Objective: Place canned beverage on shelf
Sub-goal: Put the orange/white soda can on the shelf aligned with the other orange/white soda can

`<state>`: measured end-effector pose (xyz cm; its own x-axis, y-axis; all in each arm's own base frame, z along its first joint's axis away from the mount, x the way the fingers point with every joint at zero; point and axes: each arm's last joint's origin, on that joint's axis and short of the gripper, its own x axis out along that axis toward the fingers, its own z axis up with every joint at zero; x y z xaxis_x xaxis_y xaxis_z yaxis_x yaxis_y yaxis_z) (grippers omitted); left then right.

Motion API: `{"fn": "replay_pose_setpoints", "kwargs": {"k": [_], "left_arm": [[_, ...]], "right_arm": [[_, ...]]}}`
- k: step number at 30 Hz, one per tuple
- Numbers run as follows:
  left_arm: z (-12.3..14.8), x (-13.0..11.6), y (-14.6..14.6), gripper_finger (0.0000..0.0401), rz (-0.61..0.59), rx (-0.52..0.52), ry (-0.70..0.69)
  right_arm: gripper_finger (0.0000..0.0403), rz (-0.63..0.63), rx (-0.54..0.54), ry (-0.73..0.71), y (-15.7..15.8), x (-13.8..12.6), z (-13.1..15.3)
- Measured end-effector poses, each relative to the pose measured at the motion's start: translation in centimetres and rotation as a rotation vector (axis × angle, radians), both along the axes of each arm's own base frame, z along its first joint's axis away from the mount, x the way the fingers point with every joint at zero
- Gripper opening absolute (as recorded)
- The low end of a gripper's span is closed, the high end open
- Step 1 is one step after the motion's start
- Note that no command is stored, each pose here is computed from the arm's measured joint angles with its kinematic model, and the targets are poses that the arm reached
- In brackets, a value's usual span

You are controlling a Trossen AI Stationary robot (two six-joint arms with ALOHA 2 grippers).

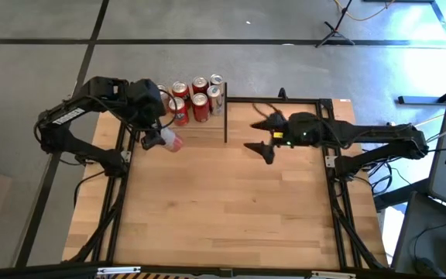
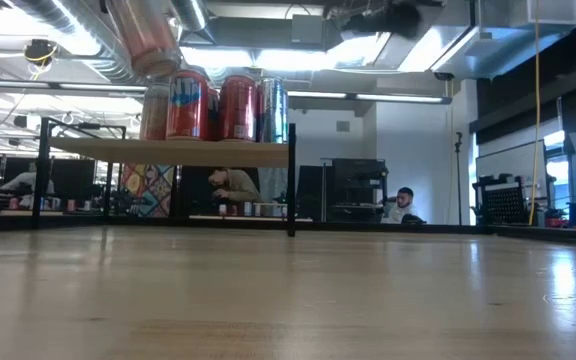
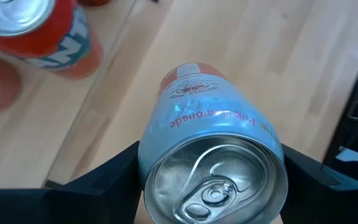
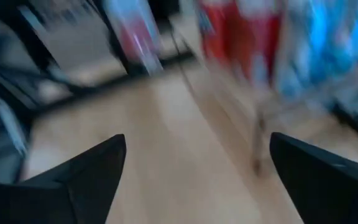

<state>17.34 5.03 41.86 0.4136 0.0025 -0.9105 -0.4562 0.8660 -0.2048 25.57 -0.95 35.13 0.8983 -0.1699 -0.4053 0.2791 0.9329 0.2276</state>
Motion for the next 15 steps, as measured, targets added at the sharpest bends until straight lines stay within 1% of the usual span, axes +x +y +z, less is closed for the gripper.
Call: {"fn": "replay_pose_setpoints", "kwargs": {"k": [3, 6, 8, 10, 15], "left_arm": [[0.2, 0.3, -0.2, 0.0264, -0.017, 0.002, -0.038], [0.3, 0.6, -0.3, 0.0264, -0.025, 0.0, -0.06], [0.4, 0.7, -0.3, 0.0264, -0.031, 0.003, -0.083], [0.6, 1.1, -0.2, 0.0264, -0.049, 0.02, -0.136], [1.2, 2.0, 0.0, 0.0264, -0.074, 0.029, -0.244]], "right_arm": [[0.0355, 0.056, -0.03, -0.192, 0.1, 1.9, 1.1], [0.0315, 0.106, -0.057, -0.323, 0.2, 4.2, 1.1], [0.0284, 0.138, -0.071, -0.364, 0.2, 5.7, 0.4], [0.0251, 0.146, -0.074, -0.391, 0.2, 7.1, -0.4], [0.0165, 0.133, -0.078, -0.378, -0.4, 10.4, -2.1]]}}
